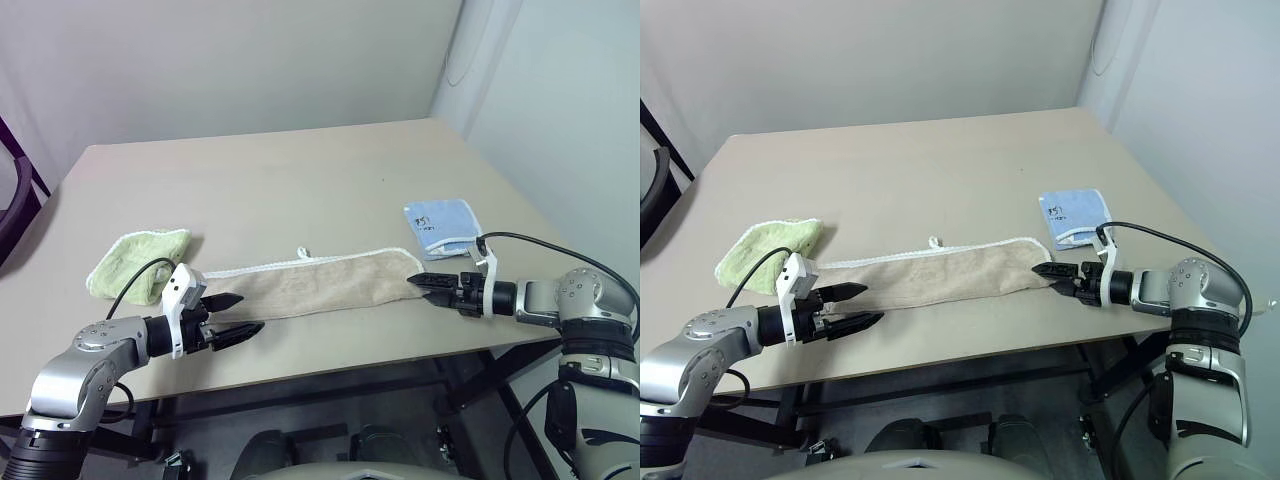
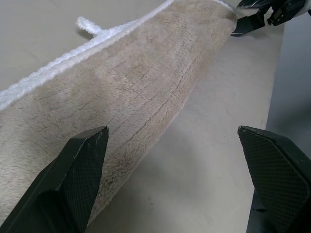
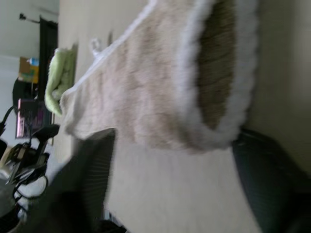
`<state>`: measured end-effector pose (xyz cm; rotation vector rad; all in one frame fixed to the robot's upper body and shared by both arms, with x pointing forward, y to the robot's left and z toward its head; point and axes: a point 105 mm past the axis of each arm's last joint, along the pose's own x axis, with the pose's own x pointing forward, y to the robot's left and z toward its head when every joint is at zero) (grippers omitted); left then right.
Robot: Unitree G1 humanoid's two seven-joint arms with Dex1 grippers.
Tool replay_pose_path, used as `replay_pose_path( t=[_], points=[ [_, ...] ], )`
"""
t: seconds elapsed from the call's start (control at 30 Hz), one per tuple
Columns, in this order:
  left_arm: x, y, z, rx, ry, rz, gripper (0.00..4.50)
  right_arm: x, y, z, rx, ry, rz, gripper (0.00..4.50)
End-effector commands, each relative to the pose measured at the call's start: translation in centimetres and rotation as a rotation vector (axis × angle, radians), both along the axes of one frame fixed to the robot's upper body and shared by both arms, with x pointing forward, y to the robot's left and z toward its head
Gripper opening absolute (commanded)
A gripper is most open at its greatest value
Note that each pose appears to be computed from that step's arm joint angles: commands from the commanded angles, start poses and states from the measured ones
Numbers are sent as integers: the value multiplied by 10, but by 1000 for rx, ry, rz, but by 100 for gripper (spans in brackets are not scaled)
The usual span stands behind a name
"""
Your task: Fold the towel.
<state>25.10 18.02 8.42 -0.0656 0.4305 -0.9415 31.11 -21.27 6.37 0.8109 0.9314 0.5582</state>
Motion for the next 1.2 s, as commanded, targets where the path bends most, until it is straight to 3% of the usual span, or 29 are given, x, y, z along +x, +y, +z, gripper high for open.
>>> replay_pose_path(
  t=[0.03,0.27,0.57,0.83,1.03,1.2],
  points=[
    [4,-1,9,5,-43,-3,450,11,0,5,-12,-38,-33,244],
    [7,-1,9,4,-46,-3,450,12,4,8,-24,-70,-42,4],
    [13,-3,9,22,-38,-41,450,-5,-26,26,-12,-167,-62,4],
    [15,-5,6,43,-28,-65,450,1,-78,38,-190,-218,-160,4],
    [17,-7,7,37,-24,-77,450,0,-62,60,-250,-333,28,4],
    [17,-5,7,42,-23,-72,450,-7,-32,83,-283,-539,215,4]
  ],
)
